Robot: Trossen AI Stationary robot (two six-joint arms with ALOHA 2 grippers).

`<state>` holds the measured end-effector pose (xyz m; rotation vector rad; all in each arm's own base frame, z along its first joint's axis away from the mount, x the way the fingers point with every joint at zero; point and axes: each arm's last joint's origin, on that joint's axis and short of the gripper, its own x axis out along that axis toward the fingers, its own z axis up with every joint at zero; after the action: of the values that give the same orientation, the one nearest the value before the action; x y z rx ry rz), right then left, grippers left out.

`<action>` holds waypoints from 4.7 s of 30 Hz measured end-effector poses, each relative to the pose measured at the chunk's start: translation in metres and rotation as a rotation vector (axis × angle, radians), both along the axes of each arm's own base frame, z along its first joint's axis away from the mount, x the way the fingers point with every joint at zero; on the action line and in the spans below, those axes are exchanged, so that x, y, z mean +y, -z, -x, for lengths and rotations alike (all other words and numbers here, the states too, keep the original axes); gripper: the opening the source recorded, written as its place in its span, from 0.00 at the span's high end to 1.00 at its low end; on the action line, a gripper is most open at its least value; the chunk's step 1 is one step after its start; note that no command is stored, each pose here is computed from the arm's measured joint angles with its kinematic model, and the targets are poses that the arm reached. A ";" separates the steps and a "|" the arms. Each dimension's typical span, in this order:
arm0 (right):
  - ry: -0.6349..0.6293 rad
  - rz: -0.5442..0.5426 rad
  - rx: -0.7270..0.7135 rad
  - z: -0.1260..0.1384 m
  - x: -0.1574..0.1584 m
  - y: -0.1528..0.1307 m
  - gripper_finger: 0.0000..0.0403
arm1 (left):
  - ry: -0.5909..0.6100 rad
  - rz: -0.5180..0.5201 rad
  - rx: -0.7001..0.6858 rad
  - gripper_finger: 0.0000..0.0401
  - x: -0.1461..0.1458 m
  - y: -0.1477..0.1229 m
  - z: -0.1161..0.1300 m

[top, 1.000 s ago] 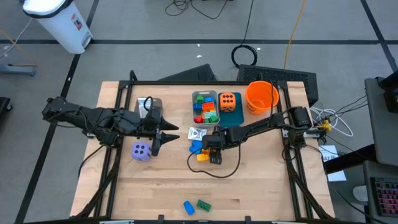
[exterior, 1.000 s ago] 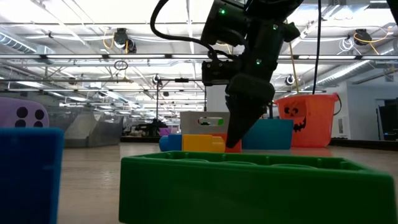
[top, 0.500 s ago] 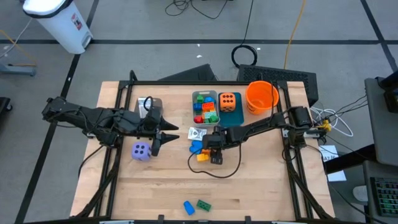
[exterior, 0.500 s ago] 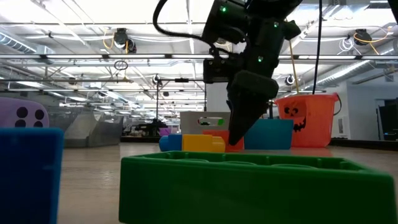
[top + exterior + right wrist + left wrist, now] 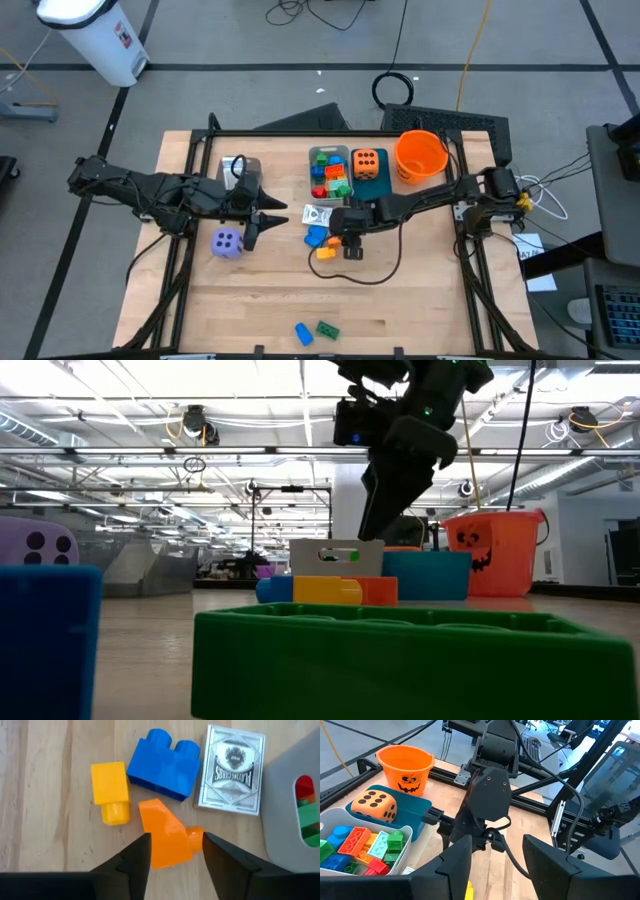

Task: Pick & Place Toys
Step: Put the light orange game piece into the gray bin

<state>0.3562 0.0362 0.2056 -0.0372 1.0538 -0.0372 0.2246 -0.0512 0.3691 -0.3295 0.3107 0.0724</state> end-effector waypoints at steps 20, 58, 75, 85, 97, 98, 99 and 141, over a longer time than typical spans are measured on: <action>-0.033 -0.165 0.020 -0.005 -0.022 0.006 0.30 | -0.001 0.003 0.000 0.54 0.000 0.000 0.000; -0.131 -0.168 0.066 -0.019 -0.036 0.044 0.11 | -0.030 0.006 -0.007 0.54 0.001 -0.001 0.000; -0.106 -0.174 0.049 -0.009 -0.034 0.020 0.11 | -0.044 -0.004 0.001 0.54 0.005 0.000 -0.001; -0.187 -0.143 0.096 -0.005 -0.006 0.023 0.11 | -0.042 -0.006 0.002 0.54 0.004 0.000 -0.001; -0.171 -0.036 0.104 -0.002 -0.007 0.028 0.11 | -0.043 -0.003 0.002 0.54 0.005 0.000 -0.001; -0.173 -0.035 0.112 -0.001 -0.007 0.030 0.11 | -0.043 -0.003 0.002 0.54 0.005 0.000 -0.001; -0.173 -0.035 0.125 0.001 -0.008 0.033 0.11 | -0.043 -0.003 0.001 0.54 0.005 0.000 -0.001; -0.139 -0.066 0.062 0.002 -0.019 0.051 0.29 | -0.047 0.008 0.001 0.54 0.005 0.000 -0.001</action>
<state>0.3540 0.0174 0.1545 -0.0516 1.1111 0.1255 0.2252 -0.0467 0.3690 -0.3446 0.3039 0.1174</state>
